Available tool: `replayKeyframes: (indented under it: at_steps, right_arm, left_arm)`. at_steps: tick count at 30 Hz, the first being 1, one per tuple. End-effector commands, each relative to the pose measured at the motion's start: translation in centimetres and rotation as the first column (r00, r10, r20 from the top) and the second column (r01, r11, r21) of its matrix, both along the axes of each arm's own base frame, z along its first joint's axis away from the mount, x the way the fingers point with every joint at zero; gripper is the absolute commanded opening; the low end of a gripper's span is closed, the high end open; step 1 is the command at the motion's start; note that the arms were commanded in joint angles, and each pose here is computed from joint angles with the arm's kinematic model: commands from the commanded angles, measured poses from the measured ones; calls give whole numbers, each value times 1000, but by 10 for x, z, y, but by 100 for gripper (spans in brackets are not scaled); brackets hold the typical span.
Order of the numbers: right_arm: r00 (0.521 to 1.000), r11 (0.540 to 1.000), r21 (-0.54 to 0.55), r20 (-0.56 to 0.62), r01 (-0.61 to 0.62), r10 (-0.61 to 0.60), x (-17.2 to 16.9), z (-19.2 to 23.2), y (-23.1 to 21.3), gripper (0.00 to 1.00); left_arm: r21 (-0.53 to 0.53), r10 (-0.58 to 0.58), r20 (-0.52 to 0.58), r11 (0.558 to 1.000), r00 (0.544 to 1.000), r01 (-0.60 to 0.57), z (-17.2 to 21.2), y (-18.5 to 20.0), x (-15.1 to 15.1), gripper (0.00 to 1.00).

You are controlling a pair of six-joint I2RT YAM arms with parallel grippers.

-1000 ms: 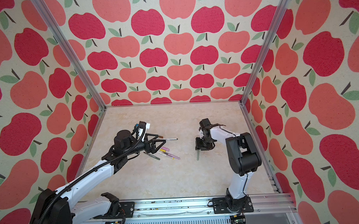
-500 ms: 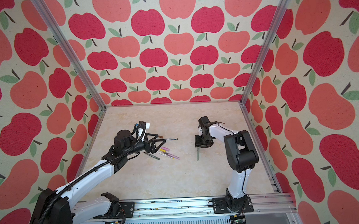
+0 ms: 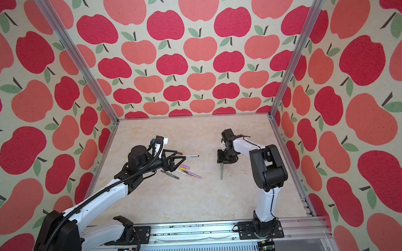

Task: Insert the pens into the pen caps
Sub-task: 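Lift the right gripper toward the white rainbow-striped marker while the left arm draws back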

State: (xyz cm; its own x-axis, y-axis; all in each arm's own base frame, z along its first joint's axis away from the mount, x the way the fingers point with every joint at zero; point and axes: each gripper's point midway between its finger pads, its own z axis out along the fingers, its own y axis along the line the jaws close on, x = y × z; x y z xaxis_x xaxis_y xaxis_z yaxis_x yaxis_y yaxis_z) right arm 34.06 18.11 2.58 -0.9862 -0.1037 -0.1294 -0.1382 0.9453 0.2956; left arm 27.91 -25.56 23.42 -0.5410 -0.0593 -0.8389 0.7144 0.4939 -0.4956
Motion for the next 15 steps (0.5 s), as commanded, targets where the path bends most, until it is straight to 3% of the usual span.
replayKeyframes:
  at_steps: [1, 15]
  right_arm:
    - [1000, 1000, 10, 4, -26, 26, 4, -4, 7, 43]
    - [999, 999, 19, 22, -25, 25, 9, 1, 11, 44]
  left_arm:
    - [-13, 3, 1, 1000, 1000, -3, 3, 0, 3, 99]
    - [-13, 14, -3, 1000, 1000, -14, 4, 2, 4, 99]
